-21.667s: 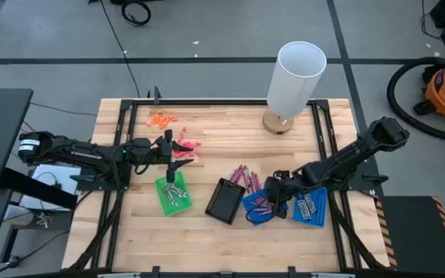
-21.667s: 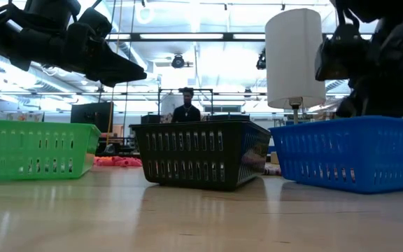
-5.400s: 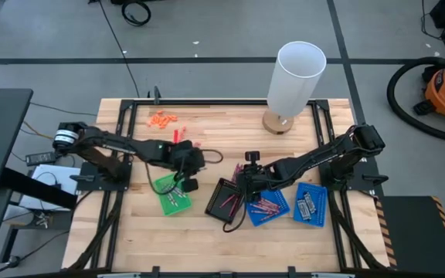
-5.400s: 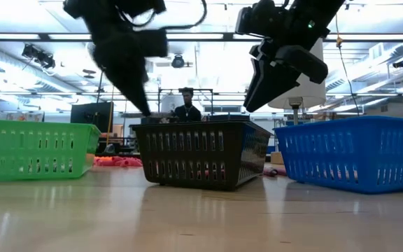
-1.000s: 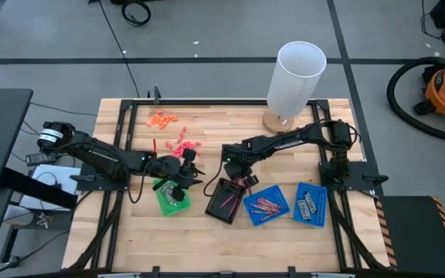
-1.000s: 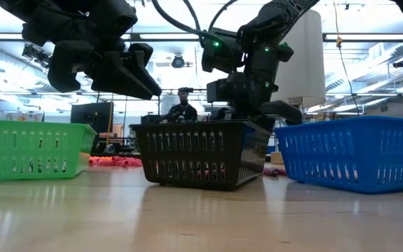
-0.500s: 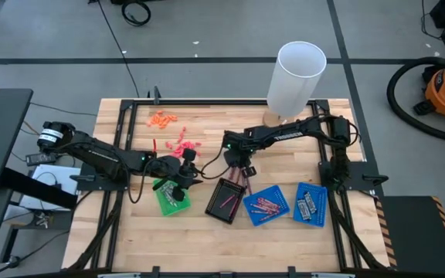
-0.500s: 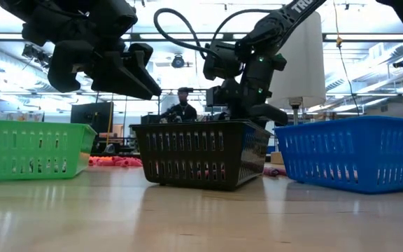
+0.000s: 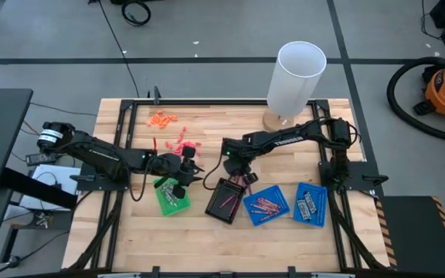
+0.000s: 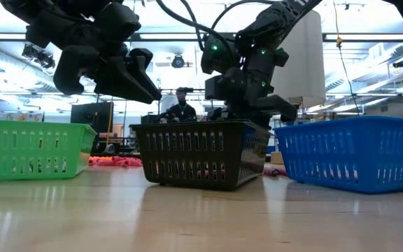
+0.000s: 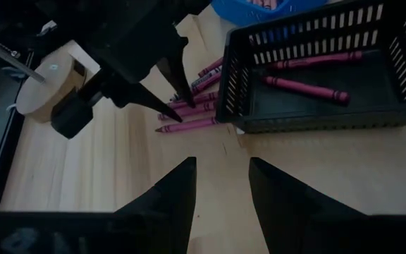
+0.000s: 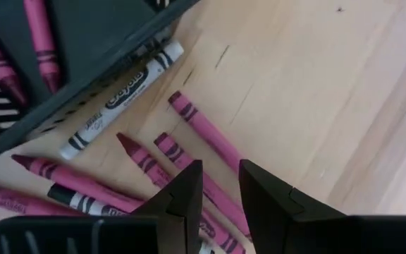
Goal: Sort crayons
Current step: Put the red crayon into the black bin
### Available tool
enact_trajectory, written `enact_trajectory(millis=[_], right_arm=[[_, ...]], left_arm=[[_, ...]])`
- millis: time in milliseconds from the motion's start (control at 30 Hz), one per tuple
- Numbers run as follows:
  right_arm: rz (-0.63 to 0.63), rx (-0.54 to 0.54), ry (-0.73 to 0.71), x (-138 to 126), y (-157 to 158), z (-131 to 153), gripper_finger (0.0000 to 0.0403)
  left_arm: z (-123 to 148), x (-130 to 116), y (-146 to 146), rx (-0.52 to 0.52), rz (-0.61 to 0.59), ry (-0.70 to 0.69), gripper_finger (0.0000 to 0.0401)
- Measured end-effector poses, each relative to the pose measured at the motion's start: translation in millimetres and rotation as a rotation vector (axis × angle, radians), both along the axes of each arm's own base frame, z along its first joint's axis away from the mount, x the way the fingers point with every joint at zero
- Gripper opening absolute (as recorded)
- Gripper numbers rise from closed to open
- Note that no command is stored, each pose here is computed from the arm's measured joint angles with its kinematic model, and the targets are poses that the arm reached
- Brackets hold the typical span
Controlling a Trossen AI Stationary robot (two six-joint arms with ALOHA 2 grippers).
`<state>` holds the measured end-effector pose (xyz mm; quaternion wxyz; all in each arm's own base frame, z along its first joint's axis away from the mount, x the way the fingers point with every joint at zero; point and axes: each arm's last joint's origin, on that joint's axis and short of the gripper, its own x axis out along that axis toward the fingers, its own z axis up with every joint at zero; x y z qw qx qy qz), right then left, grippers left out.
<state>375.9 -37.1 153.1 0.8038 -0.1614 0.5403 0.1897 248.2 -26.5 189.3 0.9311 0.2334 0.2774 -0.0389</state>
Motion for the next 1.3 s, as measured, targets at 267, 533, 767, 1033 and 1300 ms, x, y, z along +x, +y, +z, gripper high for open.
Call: enact_trajectory(millis=[267, 533, 767, 1033, 1300], right_arm=[[0.004, -0.004, 0.072, -7, -1, -3, 0.0103], [-0.025, -0.008, 0.064, -8, -12, -3, 0.0103], [-0.050, 0.007, 0.064, -9, -21, -3, 0.0103], [-0.123, -0.071, 0.138, -20, -38, -9, 0.0103], [-0.139, -0.094, 0.169, -23, -40, -9, 0.0103]], left_arm=[[0, 0, 0, -0.002, 0.001, 0.002, 0.0141], [0, 0, 0, -0.002, 0.001, 0.002, 0.0141], [0, 0, 0, -0.001, 0.001, 0.004, 0.0141], [-2, -1, 0, 0.004, 0.000, 0.020, 0.0141], [-2, -1, 0, 0.007, 0.000, 0.020, 0.0141]])
